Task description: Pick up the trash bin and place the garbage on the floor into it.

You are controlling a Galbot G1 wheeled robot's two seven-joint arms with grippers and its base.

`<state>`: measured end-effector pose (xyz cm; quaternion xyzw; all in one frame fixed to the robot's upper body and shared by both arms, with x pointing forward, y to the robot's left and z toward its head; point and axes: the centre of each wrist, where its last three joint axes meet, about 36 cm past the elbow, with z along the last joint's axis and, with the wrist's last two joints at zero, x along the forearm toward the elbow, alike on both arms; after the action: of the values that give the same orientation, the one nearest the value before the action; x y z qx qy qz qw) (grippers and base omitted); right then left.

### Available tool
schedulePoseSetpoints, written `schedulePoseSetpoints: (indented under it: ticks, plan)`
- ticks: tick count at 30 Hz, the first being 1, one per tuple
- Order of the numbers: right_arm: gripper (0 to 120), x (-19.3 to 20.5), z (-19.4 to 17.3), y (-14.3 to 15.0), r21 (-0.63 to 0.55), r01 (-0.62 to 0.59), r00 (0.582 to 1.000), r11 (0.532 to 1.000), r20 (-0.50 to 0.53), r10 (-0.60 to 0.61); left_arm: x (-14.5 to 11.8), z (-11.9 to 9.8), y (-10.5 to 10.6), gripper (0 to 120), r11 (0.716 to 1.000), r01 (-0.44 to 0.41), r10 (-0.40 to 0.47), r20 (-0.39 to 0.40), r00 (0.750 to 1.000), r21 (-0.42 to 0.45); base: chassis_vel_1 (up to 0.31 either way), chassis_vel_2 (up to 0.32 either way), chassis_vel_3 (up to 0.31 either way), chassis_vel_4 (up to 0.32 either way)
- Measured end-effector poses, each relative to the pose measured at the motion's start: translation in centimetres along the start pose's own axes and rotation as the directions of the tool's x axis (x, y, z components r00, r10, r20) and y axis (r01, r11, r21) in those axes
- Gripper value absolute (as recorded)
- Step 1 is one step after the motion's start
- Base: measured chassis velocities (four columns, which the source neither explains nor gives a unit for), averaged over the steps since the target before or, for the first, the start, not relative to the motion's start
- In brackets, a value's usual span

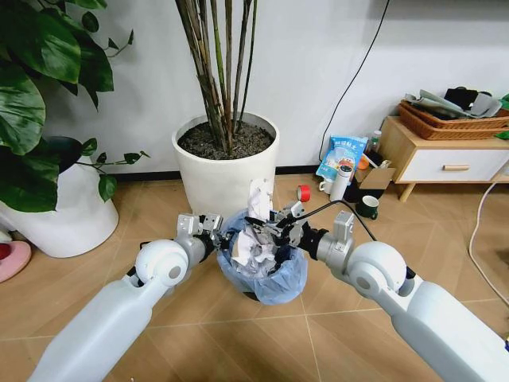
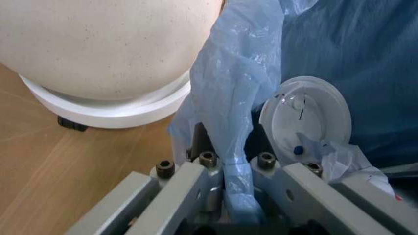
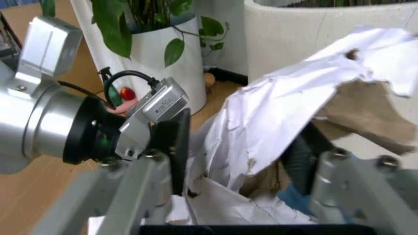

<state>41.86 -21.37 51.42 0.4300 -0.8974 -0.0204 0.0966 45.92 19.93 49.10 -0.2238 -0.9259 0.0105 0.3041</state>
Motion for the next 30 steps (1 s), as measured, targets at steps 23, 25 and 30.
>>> schedulePoseSetpoints:
  ticks: [23, 25, 30]
  plan:
    - [100, 0.5, 0.6, -0.4, 0.077, 0.068, 0.994, 0.995, -0.093, -0.061, 0.2, -0.5, 0.1, 0, 1.0, 0.011, -0.012, 0.012, 1.0, 0.02, 0.0, 0.0, 0.0, 0.0]
    - [100, 0.6, 0.8, -0.7, 0.08, 0.061, 0.993, 0.995, -0.102, -0.053, 0.2, -0.5, 0.1, 0, 1.0, 0.012, -0.012, 0.013, 1.0, 0.019, 0.0, 0.0, 0.0, 0.0]
    - [100, 1.5, 0.7, -1.2, 0.102, 0.043, 0.994, 0.994, -0.105, -0.032, 0.3, -0.5, 0.1, 0, 1.0, 0.013, -0.013, 0.016, 1.0, 0.02, 0.0, 0.0, 0.0, 0.0]
